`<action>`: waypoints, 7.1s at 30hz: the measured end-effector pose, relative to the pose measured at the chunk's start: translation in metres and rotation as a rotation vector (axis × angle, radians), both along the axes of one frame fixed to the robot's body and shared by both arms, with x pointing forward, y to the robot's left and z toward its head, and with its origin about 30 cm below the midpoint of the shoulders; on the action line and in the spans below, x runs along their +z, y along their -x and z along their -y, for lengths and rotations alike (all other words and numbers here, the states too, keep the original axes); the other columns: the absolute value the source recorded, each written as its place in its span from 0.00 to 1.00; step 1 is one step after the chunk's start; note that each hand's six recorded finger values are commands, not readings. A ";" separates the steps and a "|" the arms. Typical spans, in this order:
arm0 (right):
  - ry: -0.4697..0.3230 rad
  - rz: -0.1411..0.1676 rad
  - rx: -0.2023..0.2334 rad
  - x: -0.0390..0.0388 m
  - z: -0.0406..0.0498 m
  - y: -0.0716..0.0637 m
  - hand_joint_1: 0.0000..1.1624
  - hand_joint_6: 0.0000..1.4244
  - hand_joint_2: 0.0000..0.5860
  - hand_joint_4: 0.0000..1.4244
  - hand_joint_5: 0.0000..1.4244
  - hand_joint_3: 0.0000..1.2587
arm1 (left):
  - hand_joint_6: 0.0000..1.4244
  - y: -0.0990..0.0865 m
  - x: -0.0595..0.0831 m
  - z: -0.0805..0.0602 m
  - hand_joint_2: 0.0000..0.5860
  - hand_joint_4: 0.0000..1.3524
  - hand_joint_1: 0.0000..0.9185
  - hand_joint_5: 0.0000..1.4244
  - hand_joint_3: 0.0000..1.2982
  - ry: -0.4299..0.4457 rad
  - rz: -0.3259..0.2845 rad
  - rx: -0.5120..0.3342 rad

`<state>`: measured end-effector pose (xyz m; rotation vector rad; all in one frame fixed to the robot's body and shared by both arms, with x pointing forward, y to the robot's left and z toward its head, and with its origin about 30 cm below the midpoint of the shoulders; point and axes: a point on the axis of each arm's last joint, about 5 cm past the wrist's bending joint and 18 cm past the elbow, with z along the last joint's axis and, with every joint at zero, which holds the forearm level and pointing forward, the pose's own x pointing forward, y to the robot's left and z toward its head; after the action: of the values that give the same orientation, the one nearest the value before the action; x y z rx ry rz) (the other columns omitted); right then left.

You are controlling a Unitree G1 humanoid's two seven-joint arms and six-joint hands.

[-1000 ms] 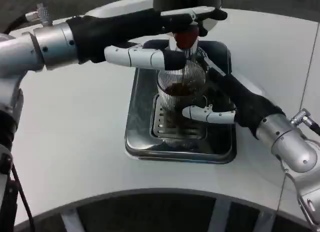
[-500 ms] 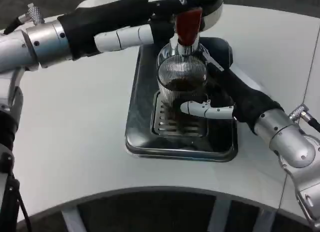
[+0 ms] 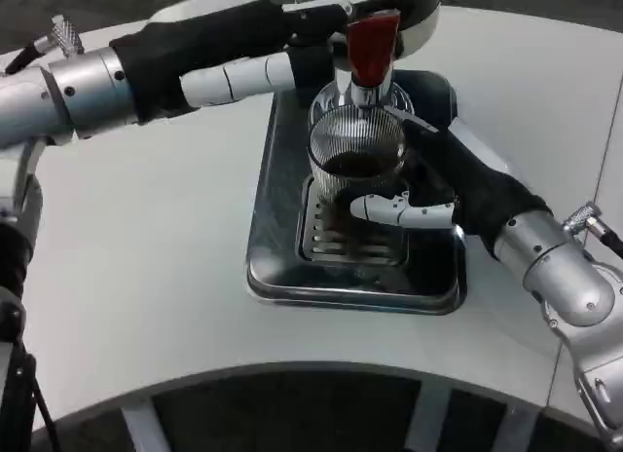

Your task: Grasp the cup under the faucet to collect the drink, then remove the cup.

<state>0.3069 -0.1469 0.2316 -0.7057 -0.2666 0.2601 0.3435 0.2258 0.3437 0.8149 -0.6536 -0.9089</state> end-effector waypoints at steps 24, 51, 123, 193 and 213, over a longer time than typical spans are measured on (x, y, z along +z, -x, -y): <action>-0.040 0.054 0.003 0.0016 -0.0020 0.007 0.67 0.09 0.31 0.22 0.20 0.21 | 0.10 0.003 -0.013 -0.012 0.18 0.01 0.00 0.12 0.05 0.048 -0.017 0.039; -0.012 0.007 0.034 -0.0091 -0.0188 0.000 0.61 0.05 0.28 0.09 0.08 0.09 | 0.10 0.006 -0.015 -0.021 0.18 0.02 0.00 0.13 0.05 0.070 -0.024 0.069; -0.037 0.093 -0.004 -0.0074 -0.0332 0.005 0.79 0.60 0.37 0.50 0.59 0.53 | 0.17 0.009 -0.032 -0.052 0.20 0.04 0.00 0.16 0.07 0.325 -0.246 0.123; -0.153 0.093 -0.113 -0.0214 -0.0121 0.070 0.88 0.86 0.37 0.72 0.80 0.69 | 0.02 0.101 -0.093 -0.087 0.17 0.00 0.00 0.01 0.04 0.101 -0.163 0.349; -0.143 0.071 -0.093 -0.0255 -0.0062 0.099 0.88 0.87 0.37 0.72 0.80 0.70 | 0.00 0.120 -0.102 -0.070 0.16 0.00 0.00 0.00 0.01 -0.003 -0.075 0.318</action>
<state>0.2076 -0.1407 0.2061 -0.5852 -0.3163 0.1265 0.2237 0.2954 0.2416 0.8545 -0.4408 -0.6477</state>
